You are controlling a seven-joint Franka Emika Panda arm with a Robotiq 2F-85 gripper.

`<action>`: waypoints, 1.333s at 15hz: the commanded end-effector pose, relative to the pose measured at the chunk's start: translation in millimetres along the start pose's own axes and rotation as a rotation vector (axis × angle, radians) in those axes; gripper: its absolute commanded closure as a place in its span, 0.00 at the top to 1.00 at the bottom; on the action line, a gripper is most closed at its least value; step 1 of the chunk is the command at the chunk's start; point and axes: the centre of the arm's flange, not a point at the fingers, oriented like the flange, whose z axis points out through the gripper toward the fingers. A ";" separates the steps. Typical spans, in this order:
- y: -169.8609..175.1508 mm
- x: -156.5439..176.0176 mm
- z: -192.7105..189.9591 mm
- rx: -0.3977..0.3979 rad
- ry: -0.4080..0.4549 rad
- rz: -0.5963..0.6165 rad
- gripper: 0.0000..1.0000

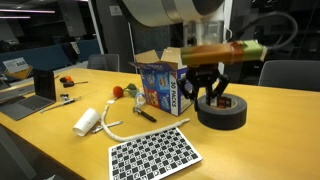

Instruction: Put the roll of tape in the box

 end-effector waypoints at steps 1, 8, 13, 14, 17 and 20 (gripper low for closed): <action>-16.6 33.6 -89.8 -0.134 0.031 -0.011 0.21; -60.6 105.4 -214.4 -0.299 0.207 -0.085 0.20; -91.9 152.3 -239.6 -0.287 0.327 -0.150 0.20; -98.6 162.6 -238.3 -0.272 0.351 -0.161 0.20; -113.4 191.9 -228.2 -0.226 0.435 -0.192 0.20; -124.5 219.9 -211.6 -0.170 0.488 -0.211 0.20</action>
